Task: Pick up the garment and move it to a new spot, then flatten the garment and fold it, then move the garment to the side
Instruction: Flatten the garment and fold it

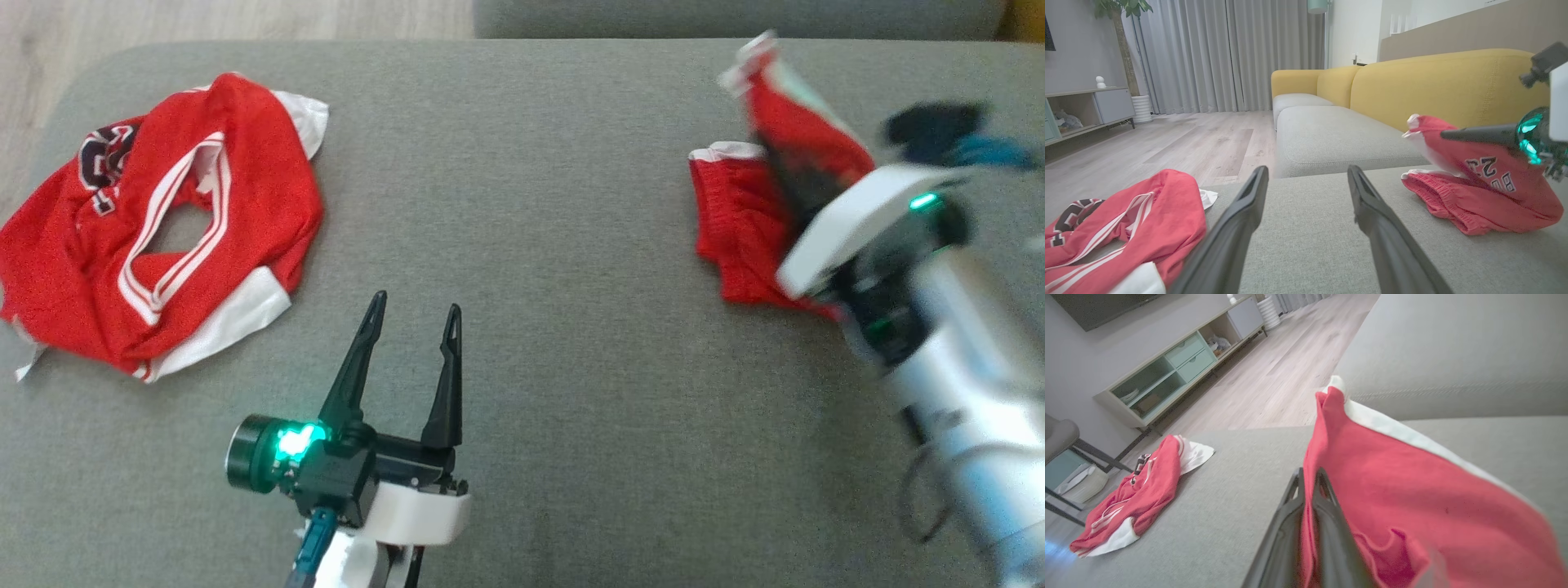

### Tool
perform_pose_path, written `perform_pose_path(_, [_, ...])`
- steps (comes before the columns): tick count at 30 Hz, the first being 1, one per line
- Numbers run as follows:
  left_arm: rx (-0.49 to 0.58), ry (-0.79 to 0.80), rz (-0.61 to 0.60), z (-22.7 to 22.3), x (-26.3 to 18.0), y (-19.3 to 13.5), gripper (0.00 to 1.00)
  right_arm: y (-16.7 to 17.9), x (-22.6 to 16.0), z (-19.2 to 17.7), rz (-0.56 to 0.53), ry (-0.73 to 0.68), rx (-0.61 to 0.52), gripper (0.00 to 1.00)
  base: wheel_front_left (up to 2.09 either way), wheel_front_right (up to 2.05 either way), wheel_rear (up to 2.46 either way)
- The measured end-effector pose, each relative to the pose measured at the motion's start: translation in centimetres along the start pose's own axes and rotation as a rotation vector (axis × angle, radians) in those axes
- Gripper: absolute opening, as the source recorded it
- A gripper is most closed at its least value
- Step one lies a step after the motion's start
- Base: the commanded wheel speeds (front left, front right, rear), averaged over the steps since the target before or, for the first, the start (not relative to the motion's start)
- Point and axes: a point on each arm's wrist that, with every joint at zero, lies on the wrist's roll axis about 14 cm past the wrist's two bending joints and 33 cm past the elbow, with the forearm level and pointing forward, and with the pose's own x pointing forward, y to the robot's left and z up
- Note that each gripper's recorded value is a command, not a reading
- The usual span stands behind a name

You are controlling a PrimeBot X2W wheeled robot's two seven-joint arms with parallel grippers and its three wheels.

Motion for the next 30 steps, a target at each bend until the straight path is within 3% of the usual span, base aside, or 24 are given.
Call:
perform_pose_path(1, [-0.001,-0.001,0.005,0.1,-0.1,0.1,1.00,1.2,0.5,-1.1,0.021,0.019,0.016,0.89,0.00,0.00,0.00])
perform_pose_path(2, [-0.001,-0.001,0.009,0.1,-0.2,0.2,1.00,2.5,0.9,-2.2,0.041,0.037,0.027,1.00,0.00,0.00,0.00])
perform_pose_path(7, [0.001,-0.005,0.029,0.3,-0.6,0.7,1.00,6.2,1.7,-3.3,0.096,-0.010,0.071,1.00,0.00,0.00,0.00])
perform_pose_path(12, [-0.005,-0.021,0.042,0.9,-1.3,0.9,1.00,4.1,-0.1,2.3,0.036,-0.243,-0.001,1.00,0.00,0.00,0.00])
perform_pose_path(16, [-0.011,-0.028,0.070,1.3,-2.4,1.4,1.00,1.3,-3.8,3.5,-0.053,-0.377,-0.006,1.00,0.00,0.00,0.00])
perform_pose_path(23, [-0.037,-0.022,0.113,1.2,-5.3,2.1,1.00,-1.4,-10.8,-0.6,-0.187,-0.404,-0.099,1.00,0.00,0.00,0.00])
perform_pose_path(30, [-0.049,0.010,0.150,0.2,-8.4,3.0,1.00,0.6,-15.0,-6.2,-0.219,-0.341,-0.122,1.00,0.00,0.00,0.00])
